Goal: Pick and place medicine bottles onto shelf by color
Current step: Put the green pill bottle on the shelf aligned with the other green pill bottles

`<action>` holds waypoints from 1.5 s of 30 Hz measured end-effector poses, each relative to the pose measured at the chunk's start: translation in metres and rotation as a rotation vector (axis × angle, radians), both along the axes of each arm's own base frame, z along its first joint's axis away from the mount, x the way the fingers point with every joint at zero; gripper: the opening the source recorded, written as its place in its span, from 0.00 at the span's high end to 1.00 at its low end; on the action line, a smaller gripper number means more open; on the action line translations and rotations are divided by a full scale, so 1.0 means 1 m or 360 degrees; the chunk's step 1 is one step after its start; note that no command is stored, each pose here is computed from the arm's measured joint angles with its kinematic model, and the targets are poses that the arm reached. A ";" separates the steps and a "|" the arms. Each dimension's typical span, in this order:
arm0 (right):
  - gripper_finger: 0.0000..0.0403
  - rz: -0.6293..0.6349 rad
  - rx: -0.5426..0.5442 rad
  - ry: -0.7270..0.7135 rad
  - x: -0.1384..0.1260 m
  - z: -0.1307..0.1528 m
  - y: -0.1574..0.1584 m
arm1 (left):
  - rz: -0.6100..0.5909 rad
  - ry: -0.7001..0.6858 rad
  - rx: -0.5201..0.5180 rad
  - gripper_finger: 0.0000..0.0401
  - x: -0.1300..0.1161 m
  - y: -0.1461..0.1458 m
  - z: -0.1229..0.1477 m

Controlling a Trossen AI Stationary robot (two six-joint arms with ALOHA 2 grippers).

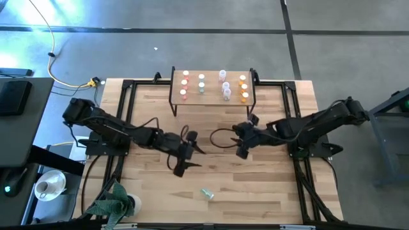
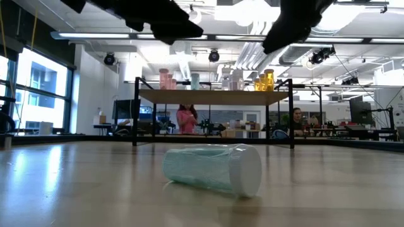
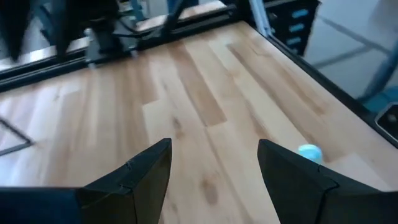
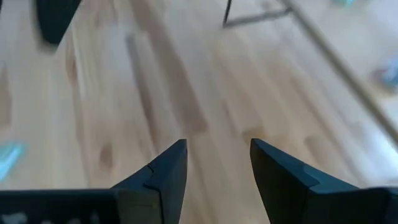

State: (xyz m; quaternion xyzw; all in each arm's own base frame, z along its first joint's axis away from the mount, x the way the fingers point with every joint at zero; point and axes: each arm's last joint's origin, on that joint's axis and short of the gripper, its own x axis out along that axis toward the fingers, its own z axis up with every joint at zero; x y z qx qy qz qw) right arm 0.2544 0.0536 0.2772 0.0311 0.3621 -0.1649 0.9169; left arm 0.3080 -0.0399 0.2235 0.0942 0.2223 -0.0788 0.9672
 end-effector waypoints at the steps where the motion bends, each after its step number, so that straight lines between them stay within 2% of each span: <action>1: 0.59 -0.0021 -0.0025 -0.0047 0.001 0.000 0.001 | -0.0023 0.0009 0.0023 0.43 0.002 -0.004 -0.001; 6: 0.59 -0.0080 -0.0089 -0.0163 0.003 0.000 0.005 | -0.0150 0.0102 0.0116 0.43 0.012 -0.024 -0.012; 22: 0.59 -0.0138 -0.0080 -0.0175 0.003 0.000 0.004 | -0.0340 0.0429 0.0137 0.43 0.062 -0.074 -0.052; 32: 0.59 -0.0167 -0.0057 -0.0160 0.002 -0.002 0.004 | -0.0408 0.0527 0.0149 0.43 0.066 -0.098 -0.071; 45: 0.59 -0.0172 -0.0055 -0.0153 0.002 -0.003 0.004 | -0.0378 0.0613 0.0138 0.43 0.071 -0.100 -0.102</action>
